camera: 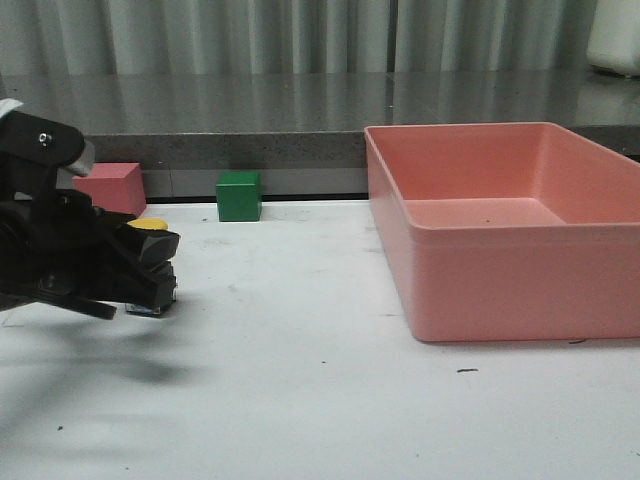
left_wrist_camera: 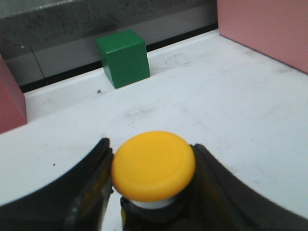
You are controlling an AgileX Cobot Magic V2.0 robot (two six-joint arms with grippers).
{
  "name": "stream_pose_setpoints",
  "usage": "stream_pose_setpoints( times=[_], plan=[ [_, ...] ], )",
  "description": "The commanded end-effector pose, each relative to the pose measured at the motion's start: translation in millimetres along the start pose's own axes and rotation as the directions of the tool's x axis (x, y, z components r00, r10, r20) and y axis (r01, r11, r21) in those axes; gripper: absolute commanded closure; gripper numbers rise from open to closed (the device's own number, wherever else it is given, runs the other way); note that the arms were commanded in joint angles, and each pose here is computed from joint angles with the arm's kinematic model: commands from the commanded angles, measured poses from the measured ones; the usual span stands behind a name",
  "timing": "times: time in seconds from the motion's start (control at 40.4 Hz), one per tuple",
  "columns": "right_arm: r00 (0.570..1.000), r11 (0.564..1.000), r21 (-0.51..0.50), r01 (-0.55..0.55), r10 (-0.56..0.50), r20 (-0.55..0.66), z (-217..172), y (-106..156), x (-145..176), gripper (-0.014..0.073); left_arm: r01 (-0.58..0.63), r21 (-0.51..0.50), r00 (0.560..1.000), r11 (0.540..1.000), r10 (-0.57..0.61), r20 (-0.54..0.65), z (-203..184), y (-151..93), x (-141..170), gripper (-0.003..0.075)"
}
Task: Place and stand button with both arms
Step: 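Lift and rotate the button upright with the left gripper, set it down, then open the left gripper and raise it away from the button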
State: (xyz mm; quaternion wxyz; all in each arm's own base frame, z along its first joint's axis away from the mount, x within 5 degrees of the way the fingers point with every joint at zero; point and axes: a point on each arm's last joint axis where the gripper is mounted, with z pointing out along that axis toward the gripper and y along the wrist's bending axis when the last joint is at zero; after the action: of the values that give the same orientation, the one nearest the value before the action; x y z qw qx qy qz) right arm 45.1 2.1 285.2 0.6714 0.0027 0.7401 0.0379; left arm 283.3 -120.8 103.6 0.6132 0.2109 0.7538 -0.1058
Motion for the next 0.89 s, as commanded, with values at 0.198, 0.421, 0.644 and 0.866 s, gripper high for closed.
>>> stream_pose_setpoints(
  times=[0.198, 0.421, 0.644, 0.866],
  plan=[
    [0.995, 1.0, 0.007, 0.017, -0.018, 0.094, -1, 0, -14, 0.0656, 0.005, -0.031, 0.977, 1.0, 0.002, 0.212, -1, 4, -25, 0.0391],
    [0.995, 1.0, 0.007, 0.017, -0.018, 0.094, -1, 0, -14, 0.0656, 0.004, -0.029, 0.981, 1.0, 0.002, 0.196, -1, 4, -24, 0.0203],
    [0.995, 1.0, 0.007, 0.017, -0.018, 0.094, -1, 0, -14, 0.0656, 0.0, -0.024, 0.989, 1.0, 0.004, 0.149, -5, 4, -36, 0.0162],
    [0.995, 1.0, 0.007, 0.017, -0.018, 0.094, -1, 0, -14, 0.0656, 0.2, -0.061, 0.98, 0.978, -0.2, 0.004, -22, 6, -89, 0.0163]
  ],
)
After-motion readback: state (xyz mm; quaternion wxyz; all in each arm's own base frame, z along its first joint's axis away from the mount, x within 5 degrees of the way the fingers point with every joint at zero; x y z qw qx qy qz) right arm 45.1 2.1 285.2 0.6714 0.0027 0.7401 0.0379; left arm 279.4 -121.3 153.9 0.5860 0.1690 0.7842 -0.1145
